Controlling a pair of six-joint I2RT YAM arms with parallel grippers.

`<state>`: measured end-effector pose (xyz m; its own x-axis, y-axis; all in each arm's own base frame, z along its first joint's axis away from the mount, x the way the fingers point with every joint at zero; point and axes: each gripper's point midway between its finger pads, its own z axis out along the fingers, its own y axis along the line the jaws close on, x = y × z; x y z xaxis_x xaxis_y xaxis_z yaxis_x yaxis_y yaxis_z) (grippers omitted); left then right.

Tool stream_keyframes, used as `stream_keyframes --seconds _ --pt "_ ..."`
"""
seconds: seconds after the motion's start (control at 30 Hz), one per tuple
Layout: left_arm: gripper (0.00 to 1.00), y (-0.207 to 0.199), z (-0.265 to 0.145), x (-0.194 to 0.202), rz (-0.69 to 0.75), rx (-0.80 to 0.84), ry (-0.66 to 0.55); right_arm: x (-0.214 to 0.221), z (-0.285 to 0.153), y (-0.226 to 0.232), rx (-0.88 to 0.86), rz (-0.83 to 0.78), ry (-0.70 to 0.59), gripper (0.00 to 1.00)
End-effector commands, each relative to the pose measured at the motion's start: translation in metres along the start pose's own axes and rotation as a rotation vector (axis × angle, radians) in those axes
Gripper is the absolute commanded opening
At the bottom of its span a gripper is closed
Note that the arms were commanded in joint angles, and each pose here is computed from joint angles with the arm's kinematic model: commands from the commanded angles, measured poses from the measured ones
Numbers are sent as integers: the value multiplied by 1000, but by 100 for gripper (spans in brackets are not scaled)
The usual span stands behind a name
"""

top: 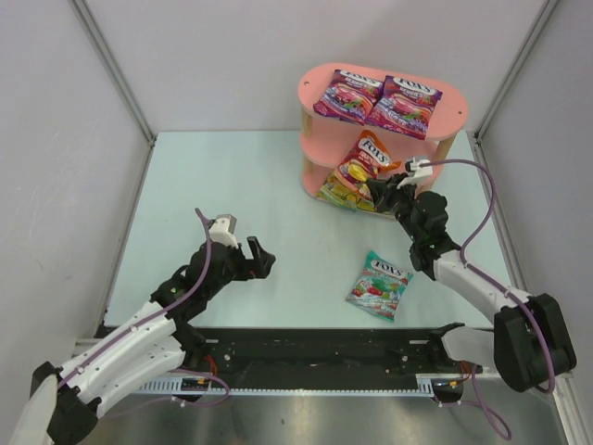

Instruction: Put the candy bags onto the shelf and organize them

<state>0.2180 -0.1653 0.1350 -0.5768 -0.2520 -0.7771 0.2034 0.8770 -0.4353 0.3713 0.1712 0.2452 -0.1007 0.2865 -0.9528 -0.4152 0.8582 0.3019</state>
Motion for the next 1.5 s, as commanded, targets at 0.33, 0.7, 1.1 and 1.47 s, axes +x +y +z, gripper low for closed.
stream_keyframes --seconds 0.33,0.7,1.1,1.47 --pt "100 -9 5 -8 9 34 -18 -63 61 10 -109 -18 -259 0" --pt "100 -10 12 -6 26 38 -1 -65 82 9 -133 -101 -326 0" --pt "100 -13 17 -7 33 46 6 -66 85 9 -147 -106 -312 55" --pt "100 -17 15 -11 29 59 -7 -54 37 8 -124 -71 -266 62"
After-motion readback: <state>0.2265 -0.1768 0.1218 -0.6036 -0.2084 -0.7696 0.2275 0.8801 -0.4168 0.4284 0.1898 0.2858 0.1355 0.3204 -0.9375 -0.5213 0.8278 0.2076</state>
